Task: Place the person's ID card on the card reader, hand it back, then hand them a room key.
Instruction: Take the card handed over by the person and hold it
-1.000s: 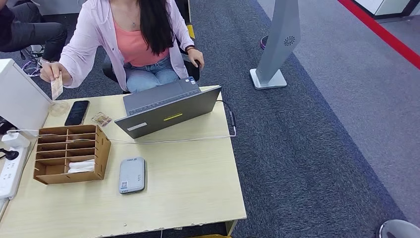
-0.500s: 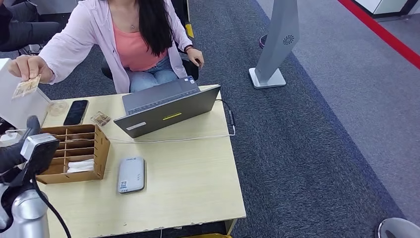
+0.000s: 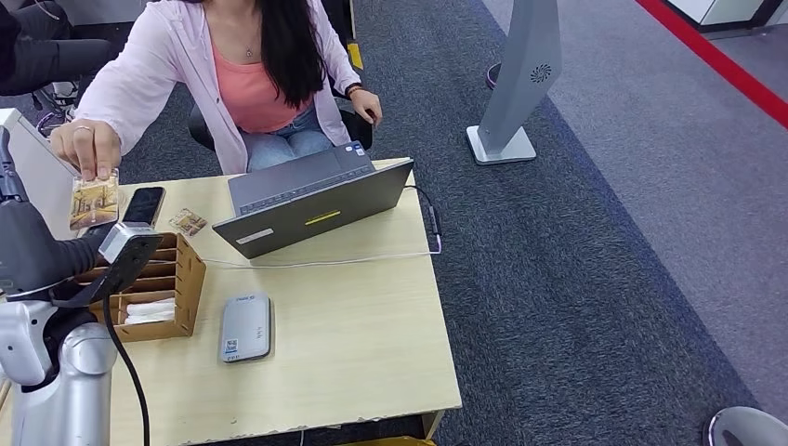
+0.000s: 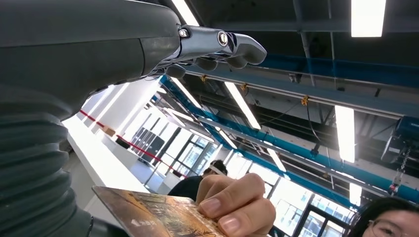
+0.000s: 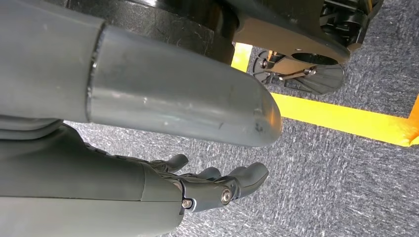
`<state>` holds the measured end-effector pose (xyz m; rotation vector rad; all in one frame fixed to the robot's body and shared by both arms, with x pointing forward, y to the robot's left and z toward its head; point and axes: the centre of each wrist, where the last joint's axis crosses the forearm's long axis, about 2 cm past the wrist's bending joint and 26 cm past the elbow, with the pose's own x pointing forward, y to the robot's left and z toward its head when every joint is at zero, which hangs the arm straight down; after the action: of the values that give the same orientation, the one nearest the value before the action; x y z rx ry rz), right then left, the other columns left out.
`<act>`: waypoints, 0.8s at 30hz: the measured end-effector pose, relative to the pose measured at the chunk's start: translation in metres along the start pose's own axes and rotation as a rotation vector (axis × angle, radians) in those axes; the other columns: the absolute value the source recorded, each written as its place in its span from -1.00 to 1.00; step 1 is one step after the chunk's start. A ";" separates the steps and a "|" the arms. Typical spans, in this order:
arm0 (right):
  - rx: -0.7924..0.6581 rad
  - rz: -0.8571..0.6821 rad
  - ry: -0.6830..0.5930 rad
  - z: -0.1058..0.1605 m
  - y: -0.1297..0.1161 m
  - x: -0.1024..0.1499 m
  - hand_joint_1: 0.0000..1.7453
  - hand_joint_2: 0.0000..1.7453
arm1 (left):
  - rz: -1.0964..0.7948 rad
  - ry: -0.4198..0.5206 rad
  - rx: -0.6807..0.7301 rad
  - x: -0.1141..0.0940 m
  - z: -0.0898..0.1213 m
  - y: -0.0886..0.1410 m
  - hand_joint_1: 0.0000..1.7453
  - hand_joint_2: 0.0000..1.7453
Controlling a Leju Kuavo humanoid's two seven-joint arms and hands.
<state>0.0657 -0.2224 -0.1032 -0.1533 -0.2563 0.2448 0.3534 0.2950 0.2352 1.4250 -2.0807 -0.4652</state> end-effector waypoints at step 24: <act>0.000 0.002 0.006 0.000 0.000 0.000 -1.00 -1.00 | 0.027 0.005 -0.052 -0.005 0.007 -0.012 1.00 1.00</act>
<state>0.0652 -0.2225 -0.1033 -0.1538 -0.2500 0.2460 0.3591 0.2952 0.2212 1.3645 -2.0665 -0.5011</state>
